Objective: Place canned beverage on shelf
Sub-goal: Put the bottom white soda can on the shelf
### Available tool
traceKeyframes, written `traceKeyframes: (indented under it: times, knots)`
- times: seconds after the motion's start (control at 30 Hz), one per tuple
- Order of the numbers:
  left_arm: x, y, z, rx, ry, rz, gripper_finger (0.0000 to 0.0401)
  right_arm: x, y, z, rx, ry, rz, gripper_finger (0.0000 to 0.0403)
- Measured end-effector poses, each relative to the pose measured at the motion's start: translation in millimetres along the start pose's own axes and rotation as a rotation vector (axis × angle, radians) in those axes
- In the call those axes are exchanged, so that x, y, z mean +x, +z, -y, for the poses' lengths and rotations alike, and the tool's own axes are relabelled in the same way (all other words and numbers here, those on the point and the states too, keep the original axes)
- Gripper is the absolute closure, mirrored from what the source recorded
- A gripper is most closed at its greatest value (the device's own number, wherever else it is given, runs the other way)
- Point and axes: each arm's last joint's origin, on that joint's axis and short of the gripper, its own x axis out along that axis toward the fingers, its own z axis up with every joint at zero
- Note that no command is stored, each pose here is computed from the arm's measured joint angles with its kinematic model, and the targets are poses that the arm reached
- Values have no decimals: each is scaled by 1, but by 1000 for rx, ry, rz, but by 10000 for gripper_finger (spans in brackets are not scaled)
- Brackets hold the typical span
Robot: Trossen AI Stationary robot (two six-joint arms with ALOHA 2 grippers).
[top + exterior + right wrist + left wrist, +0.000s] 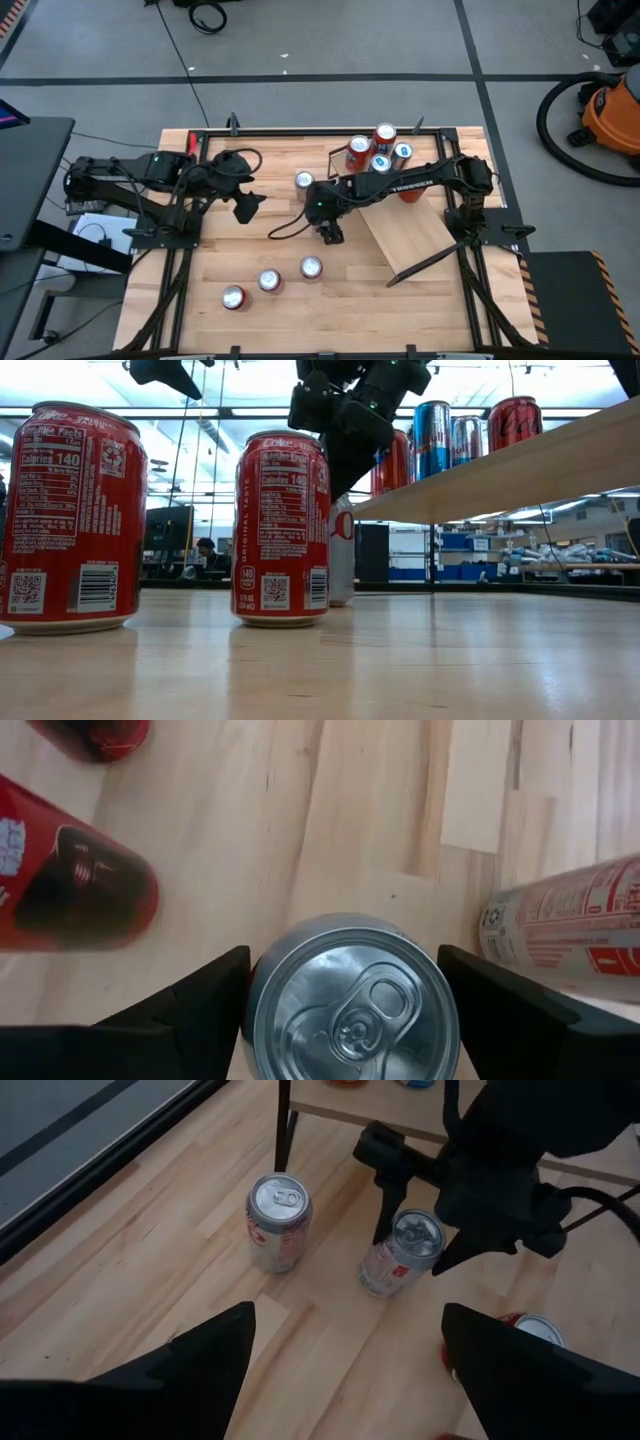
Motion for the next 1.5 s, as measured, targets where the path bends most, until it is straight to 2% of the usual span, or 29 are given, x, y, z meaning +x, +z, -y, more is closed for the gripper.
traceKeyframes:
  times: [0.6,0.87,0.97,1.2,1.37,1.5]
  knots:
    - [3,0,1,23,5,-9,70,-70,42,-12,249,3,-24,93]
    - [3,0,0,48,26,6,70,-110,48,-26,356,14,-96,93]
    - [3,0,0,50,32,10,70,-128,44,-35,374,6,-111,93]
    - [2,1,0,65,47,22,70,-190,27,-56,437,-84,-38,93]
    - [2,4,1,56,52,60,70,-229,4,-63,551,-175,-19,93]
    - [2,7,1,63,58,97,70,-248,-18,-68,691,-249,26,92]
